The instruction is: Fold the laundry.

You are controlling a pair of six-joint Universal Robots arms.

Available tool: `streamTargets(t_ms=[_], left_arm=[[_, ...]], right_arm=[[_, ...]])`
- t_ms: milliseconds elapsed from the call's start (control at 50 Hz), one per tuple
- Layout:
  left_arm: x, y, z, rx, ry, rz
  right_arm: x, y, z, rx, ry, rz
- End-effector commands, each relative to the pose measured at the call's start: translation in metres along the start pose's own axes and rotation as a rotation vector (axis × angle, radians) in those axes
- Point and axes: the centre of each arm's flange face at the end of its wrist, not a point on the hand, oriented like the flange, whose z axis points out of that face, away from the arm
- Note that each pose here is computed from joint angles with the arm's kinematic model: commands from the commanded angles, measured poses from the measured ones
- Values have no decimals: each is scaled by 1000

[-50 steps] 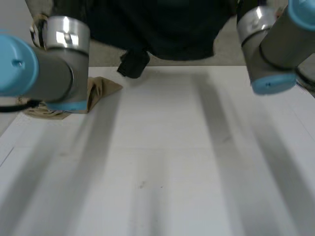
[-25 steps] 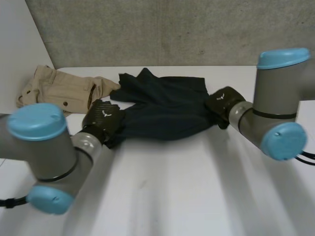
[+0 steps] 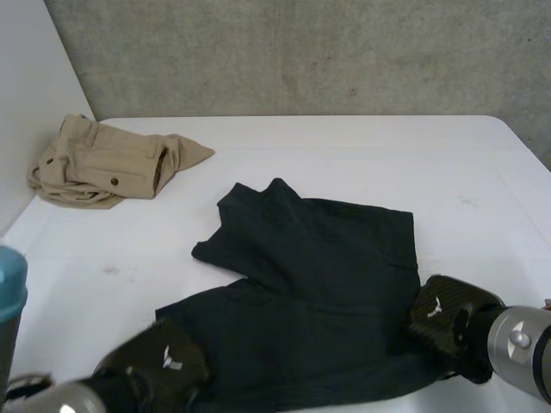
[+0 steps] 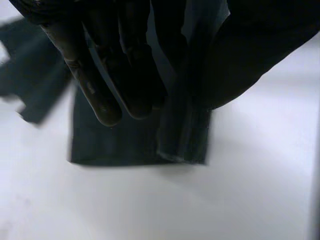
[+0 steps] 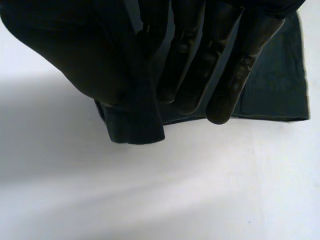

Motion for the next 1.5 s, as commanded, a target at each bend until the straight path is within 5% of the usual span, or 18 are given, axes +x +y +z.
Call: streamTargets(t_ms=[20,280,460,700,780,880,1000,1100,1300,1500], left_arm=[[-42,-38,68,216,-206,14],[-116,-79,210,479,-577,50],[-138,-81,266,539,-692,116],[-136,-76,282,639,-775,117],[-143,-88,262,731,-871,116],[-152,-105,225,801,-953,105],[-154,-115,170,809,-917,40],[-137,-99,144,724,-750,-81],[-88,-52,131,473,-431,-376],[-81,-42,134,451,-403,-442]], right_arm=[[37,-10,52,57,124,137],[107,-23,128,129,512,190],[126,-36,185,179,630,175],[150,-47,215,266,766,192],[158,-49,205,269,802,230],[181,-59,147,372,859,403],[170,-66,89,450,789,479],[128,-44,78,359,541,525],[83,6,92,307,286,836],[70,30,132,321,325,852]])
